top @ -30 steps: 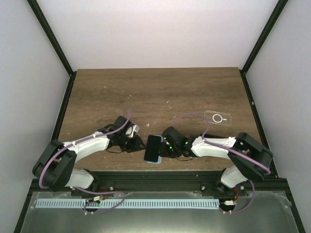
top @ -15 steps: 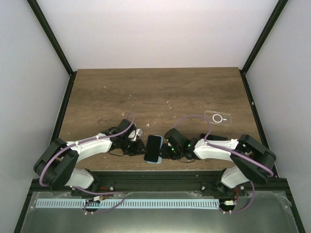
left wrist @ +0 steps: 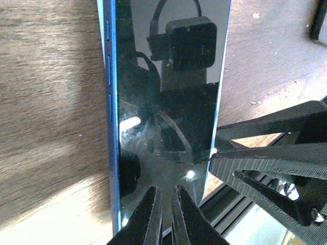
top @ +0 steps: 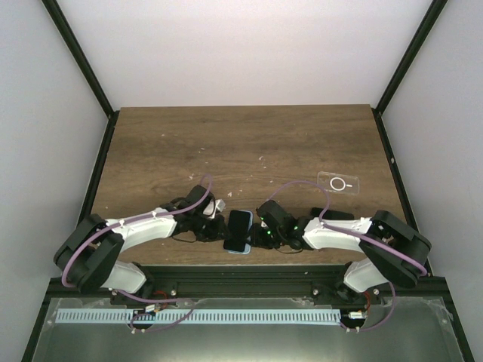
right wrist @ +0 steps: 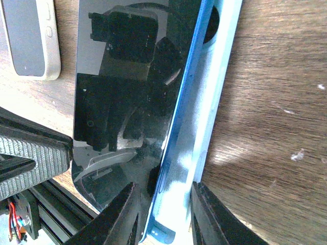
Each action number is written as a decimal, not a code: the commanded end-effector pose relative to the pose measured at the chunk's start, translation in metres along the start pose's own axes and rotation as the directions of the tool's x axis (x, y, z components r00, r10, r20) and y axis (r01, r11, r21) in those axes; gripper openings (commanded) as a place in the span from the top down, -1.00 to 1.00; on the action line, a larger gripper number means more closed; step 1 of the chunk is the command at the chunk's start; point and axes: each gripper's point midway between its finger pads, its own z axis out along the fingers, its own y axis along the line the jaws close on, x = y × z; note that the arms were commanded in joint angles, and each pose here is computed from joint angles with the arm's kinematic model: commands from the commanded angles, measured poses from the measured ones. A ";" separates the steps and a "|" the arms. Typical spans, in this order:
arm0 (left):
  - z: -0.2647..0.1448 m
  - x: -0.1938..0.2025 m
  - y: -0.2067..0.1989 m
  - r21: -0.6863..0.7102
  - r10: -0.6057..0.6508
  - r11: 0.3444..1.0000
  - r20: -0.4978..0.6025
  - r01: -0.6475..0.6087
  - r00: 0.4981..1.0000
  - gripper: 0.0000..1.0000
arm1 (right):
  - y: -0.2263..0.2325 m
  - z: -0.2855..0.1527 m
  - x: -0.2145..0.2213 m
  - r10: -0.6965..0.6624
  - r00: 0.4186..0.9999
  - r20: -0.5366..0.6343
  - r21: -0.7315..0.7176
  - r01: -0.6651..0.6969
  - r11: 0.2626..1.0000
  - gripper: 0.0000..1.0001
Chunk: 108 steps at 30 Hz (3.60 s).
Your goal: Put the phone into the phone case
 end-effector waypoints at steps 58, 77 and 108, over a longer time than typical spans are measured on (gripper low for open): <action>0.015 0.001 -0.010 0.016 -0.018 1.000 0.006 0.018 1.000 0.65 | 0.003 0.004 0.003 0.044 0.999 -0.007 -0.066 -0.044 0.997 0.48; 0.018 -0.004 -0.013 0.038 -0.032 0.999 0.053 0.030 0.998 0.70 | -0.017 0.014 0.008 0.068 0.998 -0.020 0.002 -0.067 0.998 0.67; -0.015 -0.034 0.000 0.084 0.015 0.996 0.123 -0.026 0.992 0.35 | -0.001 0.002 -0.031 0.058 0.995 0.075 -0.119 -0.049 0.992 0.08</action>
